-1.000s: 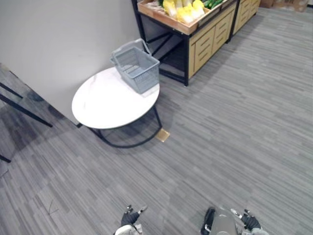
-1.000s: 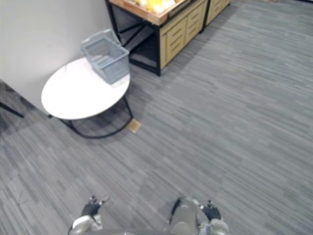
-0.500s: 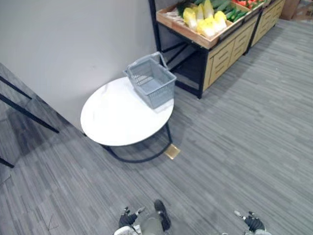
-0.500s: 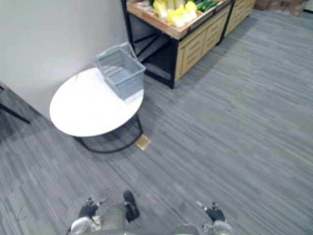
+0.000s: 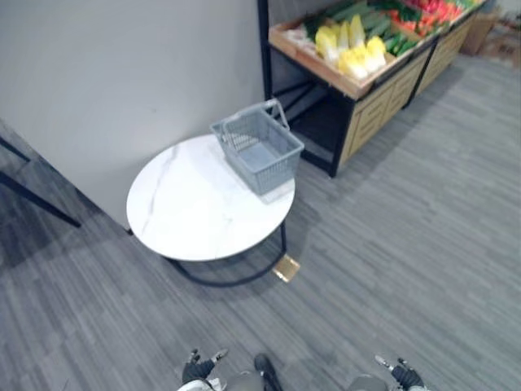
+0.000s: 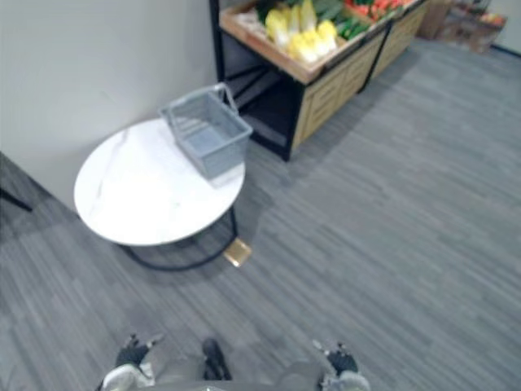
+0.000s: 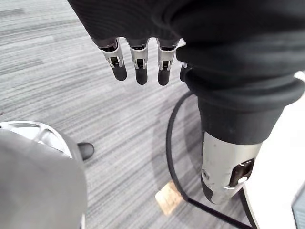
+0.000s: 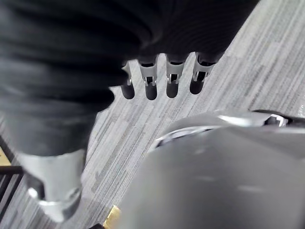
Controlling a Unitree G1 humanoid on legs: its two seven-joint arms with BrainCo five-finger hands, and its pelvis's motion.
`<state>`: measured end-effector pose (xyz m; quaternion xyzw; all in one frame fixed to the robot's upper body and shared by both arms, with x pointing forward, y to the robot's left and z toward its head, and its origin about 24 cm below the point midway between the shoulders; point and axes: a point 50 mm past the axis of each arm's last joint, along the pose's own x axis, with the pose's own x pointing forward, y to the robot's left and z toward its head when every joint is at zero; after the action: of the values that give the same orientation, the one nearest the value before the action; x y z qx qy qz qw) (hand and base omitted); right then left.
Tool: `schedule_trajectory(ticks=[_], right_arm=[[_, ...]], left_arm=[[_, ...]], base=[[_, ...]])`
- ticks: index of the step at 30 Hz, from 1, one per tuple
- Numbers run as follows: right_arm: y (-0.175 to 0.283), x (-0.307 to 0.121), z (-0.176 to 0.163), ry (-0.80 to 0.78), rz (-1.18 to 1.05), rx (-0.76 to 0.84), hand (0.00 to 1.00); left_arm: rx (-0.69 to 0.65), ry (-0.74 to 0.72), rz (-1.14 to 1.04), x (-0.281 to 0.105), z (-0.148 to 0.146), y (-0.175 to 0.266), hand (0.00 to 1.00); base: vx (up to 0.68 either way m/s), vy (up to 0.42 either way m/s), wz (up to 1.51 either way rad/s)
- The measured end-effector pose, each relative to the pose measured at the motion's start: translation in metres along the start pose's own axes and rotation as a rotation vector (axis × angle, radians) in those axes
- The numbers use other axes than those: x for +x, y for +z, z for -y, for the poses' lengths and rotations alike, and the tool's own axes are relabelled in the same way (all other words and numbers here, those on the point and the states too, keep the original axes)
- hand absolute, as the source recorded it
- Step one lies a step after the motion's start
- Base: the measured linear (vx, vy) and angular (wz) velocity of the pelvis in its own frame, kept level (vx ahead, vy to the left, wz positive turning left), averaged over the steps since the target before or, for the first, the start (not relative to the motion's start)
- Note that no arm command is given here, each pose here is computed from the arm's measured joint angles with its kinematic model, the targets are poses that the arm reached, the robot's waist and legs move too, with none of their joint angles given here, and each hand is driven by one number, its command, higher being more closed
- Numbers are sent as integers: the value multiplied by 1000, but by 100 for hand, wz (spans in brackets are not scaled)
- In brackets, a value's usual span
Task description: Pick vegetable in the basket
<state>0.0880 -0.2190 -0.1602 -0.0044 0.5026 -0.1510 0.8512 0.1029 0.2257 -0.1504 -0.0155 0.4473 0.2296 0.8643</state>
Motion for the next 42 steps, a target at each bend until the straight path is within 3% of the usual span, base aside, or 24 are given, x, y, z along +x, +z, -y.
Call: schedule_trajectory(ticks=[10, 16, 21, 28, 31, 42], right_arm=[[-7, -2, -2, 8, -14, -19, 0], [11, 2, 25, -49, 31, -72, 0], [12, 3, 27, -41, 30, -113, 0], [23, 5, 32, -64, 61, -91, 0], [19, 5, 19, -39, 51, -58, 0], [11, 3, 21, -57, 29, -17, 0]], left_arm=[[-29, -22, 2, 1, 16, 6, 0], [-37, -34, -95, -9, 24, -23, 0], [-81, -21, -63, -5, 25, -11, 0], [-90, -22, -39, -4, 28, -5, 0], [-85, 6, -26, -1, 19, 0, 0], [-58, 15, -75, -5, 12, -16, 0]], base=[[319, -124, 58], [487, -357, 40], [417, -268, 38], [233, 85, -9], [184, 172, 9], [43, 28, -9]])
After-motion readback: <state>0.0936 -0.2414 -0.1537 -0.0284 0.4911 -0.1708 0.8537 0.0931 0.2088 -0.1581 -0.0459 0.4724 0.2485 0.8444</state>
